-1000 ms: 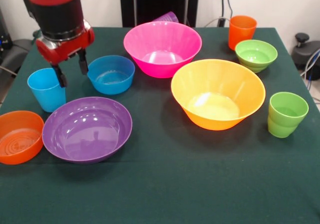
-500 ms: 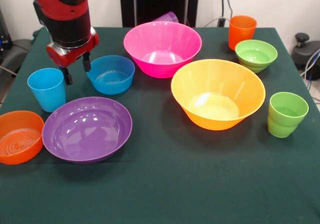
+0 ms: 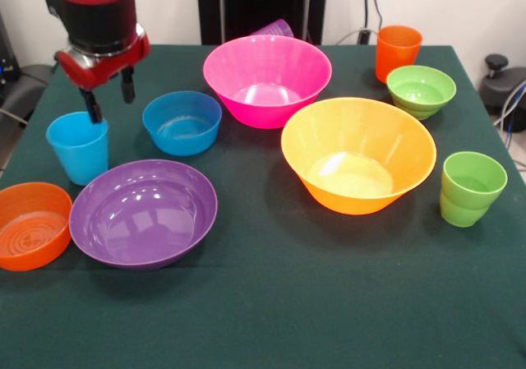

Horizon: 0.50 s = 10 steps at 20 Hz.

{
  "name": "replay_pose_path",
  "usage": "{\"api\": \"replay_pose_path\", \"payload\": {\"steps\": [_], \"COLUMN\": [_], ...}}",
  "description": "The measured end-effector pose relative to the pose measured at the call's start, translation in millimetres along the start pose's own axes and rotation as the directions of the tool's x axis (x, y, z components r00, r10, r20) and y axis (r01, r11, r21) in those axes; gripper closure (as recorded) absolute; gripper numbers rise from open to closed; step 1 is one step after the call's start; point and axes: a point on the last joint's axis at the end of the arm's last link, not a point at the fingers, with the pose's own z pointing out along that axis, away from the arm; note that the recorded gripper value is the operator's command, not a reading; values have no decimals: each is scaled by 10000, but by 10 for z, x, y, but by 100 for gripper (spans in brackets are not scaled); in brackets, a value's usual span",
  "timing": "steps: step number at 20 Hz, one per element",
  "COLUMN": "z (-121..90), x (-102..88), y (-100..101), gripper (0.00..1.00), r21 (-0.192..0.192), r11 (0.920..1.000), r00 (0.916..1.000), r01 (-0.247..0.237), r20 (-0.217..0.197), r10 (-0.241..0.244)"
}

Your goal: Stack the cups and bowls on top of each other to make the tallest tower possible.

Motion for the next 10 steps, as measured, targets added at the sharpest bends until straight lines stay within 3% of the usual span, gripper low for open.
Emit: {"api": "replay_pose_path", "payload": {"steps": [5,10], "z": [-187,-220], "x": [155,239], "y": [-1,41], "gripper": [0,0], "r21": [108,108], "r11": [9992,9985], "r00": [9990,9981], "r01": [-391,-542], "r20": [211,315], "r10": [388,539]}}
